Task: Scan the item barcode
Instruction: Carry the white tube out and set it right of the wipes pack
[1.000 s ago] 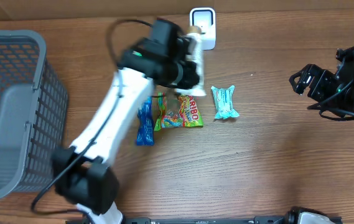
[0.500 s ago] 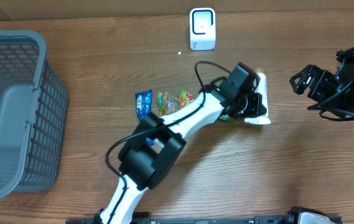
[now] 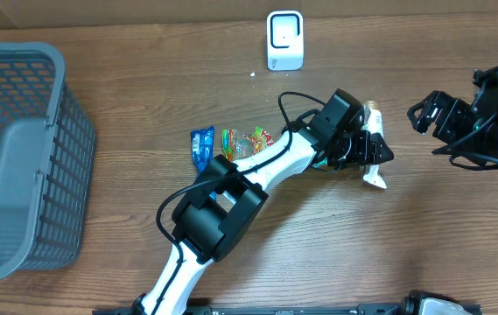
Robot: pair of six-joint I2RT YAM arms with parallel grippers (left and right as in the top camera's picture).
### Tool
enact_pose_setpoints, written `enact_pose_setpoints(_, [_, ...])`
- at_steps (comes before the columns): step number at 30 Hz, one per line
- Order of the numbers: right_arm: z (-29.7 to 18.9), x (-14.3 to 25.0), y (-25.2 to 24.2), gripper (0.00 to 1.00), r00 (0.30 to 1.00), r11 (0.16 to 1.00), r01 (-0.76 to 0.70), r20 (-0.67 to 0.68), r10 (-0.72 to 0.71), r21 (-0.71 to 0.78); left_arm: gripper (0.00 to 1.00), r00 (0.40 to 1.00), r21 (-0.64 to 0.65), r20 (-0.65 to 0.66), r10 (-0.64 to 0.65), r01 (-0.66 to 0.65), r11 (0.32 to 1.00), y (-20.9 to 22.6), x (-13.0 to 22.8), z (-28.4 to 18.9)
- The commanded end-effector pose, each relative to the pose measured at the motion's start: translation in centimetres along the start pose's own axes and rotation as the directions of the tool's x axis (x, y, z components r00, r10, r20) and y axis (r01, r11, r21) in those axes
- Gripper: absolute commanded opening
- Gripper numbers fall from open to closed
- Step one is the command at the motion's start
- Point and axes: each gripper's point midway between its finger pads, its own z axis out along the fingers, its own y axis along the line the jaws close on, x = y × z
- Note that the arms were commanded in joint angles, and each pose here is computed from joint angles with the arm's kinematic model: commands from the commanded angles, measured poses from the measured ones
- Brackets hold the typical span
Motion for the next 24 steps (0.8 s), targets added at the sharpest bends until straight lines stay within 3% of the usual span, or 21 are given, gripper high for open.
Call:
enact_pose_setpoints(1, [-0.1,-0.1,0.0,1.00,1.000,1.000,0.015,0.007,-0.015,0.005,0.67,0.995,0.064,0.007,0.101,-0.101,0.993,-2.7,-1.1,-1.9])
enact_pose_setpoints(6, [-0.1,-0.1,0.0,1.00,1.000,1.000,0.015,0.007,-0.015,0.005,0.62,0.981,-0.031,0.098,0.169,-0.167,0.986,-3.4,-3.8,-7.4])
enact_pose_setpoints(11, [-0.1,-0.6,0.2,1.00,0.999,1.000,0.022,0.026,-0.022,0.000,0.55,0.946,-0.199,0.206,0.250,-0.210,0.957,-3.4,-5.7,-16.1])
enact_pose_setpoints(15, [0.2,-1.2,0.3,0.85,0.999,1.000,0.028,0.041,-0.028,-0.006,0.39,0.913,-0.326,0.272,0.303,-0.209,0.922,-3.4,-5.8,-22.9])
enact_pose_setpoints(19, [1.1,-1.4,0.0,0.60,0.999,1.000,0.022,0.024,-0.022,-0.002,0.19,0.881,-0.447,0.310,0.358,-0.198,0.873,-3.4,-4.9,-27.9])
enact_pose_setpoints(21, [1.9,-1.3,0.1,0.18,1.000,1.000,0.016,-0.002,-0.016,-0.017,0.14,0.870,-0.502,0.324,0.372,-0.174,0.847,-3.0,-4.5,-29.8])
enact_pose_setpoints(22, [2.4,-1.2,0.3,0.05,1.000,0.999,0.014,-0.018,-0.015,-0.035,0.14,0.865,-0.532,0.328,0.380,-0.163,0.831,-2.7,-4.4,-30.6])
enact_pose_setpoints(24, [3.3,-1.1,1.2,0.04,0.997,0.994,0.054,-0.050,-0.059,-0.100,0.11,0.863,-0.586,0.327,0.385,-0.134,0.799,-1.8,-4.1,-31.6])
